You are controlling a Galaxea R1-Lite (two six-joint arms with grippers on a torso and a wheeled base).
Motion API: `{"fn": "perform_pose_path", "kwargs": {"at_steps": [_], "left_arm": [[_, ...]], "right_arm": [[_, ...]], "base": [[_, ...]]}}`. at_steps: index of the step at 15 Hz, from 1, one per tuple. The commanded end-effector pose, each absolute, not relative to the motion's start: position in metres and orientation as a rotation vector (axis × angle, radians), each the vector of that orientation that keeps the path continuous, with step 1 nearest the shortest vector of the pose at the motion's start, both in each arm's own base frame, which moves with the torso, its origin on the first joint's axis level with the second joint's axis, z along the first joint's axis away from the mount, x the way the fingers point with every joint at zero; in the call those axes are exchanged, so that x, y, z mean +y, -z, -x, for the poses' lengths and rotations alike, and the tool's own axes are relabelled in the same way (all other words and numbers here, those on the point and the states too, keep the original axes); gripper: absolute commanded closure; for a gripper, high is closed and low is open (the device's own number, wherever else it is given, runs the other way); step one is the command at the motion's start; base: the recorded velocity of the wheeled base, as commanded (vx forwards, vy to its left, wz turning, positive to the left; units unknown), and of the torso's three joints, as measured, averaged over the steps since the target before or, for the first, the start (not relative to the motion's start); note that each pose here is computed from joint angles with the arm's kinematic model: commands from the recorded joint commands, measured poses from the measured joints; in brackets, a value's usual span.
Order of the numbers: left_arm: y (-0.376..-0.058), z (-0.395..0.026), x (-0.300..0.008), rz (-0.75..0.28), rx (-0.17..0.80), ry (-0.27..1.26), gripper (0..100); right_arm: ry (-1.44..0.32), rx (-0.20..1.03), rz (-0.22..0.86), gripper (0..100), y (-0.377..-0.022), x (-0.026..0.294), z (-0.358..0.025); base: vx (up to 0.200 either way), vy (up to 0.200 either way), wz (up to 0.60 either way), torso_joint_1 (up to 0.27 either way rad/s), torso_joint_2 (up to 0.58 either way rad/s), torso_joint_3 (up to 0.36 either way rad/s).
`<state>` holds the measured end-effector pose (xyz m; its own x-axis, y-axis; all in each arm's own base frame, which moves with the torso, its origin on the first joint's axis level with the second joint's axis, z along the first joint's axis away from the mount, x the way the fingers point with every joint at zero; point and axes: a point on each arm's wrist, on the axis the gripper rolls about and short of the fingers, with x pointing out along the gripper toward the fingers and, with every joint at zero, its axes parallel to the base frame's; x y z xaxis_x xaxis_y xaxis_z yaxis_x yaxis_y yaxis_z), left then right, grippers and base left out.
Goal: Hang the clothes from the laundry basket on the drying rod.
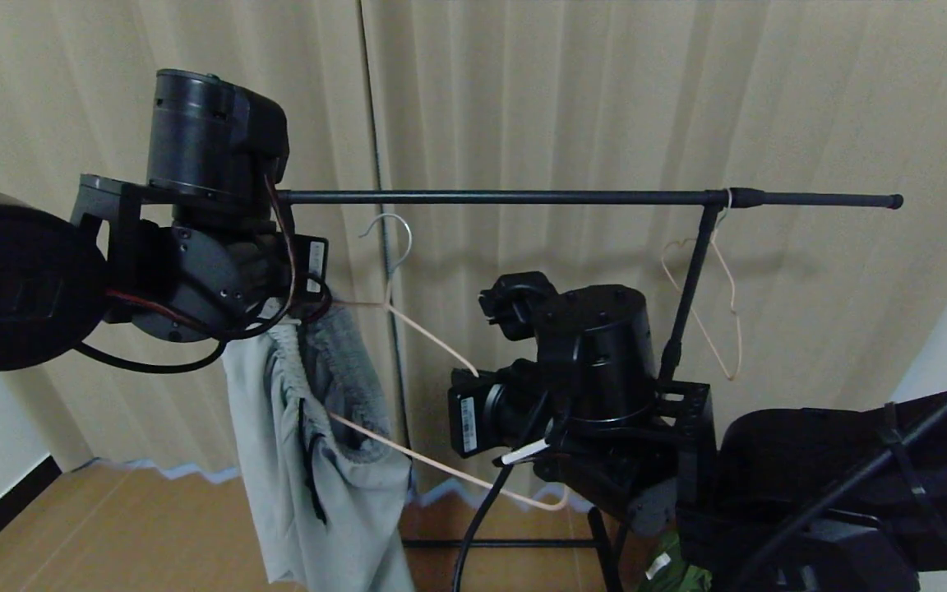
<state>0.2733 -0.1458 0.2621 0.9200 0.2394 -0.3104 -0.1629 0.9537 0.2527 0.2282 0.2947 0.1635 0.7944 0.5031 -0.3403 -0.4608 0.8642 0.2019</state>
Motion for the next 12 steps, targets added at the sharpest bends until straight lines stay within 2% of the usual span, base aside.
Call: {"fn": "perform_pose_path", "kwargs": {"at_steps": [1, 7, 11, 12], "left_arm": [[-0.267, -0.261, -0.153, -0.216, 0.329, -0.170, 100], [-0.255, -0.232, -0.164, -0.299, 0.358, -0.059, 100], [-0.263, -0.214, -0.161, -0.253, 0.354, 0.147, 100], [-0.264, -0.214, -0.161, -0.250, 0.353, 0.155, 100]], "right_arm": [[-0.516, 0.397, -0.110, 100, -0.161, 0.299, -0.233], [-0.512, 0.357, -0.140, 100, -0.166, 0.293, -0.236], [-0.505, 0.336, -0.153, 100, -0.171, 0.280, -0.235], [-0.504, 0.335, -0.155, 100, -0.172, 0.279, -0.235]], "base": [[0.000, 0.000, 0.00, 0.000, 0.00, 0.000], [0.000, 0.000, 0.00, 0.000, 0.00, 0.000], [0.000, 0.000, 0.00, 0.000, 0.00, 0.000], [0.000, 0.000, 0.00, 0.000, 0.00, 0.000]]}}
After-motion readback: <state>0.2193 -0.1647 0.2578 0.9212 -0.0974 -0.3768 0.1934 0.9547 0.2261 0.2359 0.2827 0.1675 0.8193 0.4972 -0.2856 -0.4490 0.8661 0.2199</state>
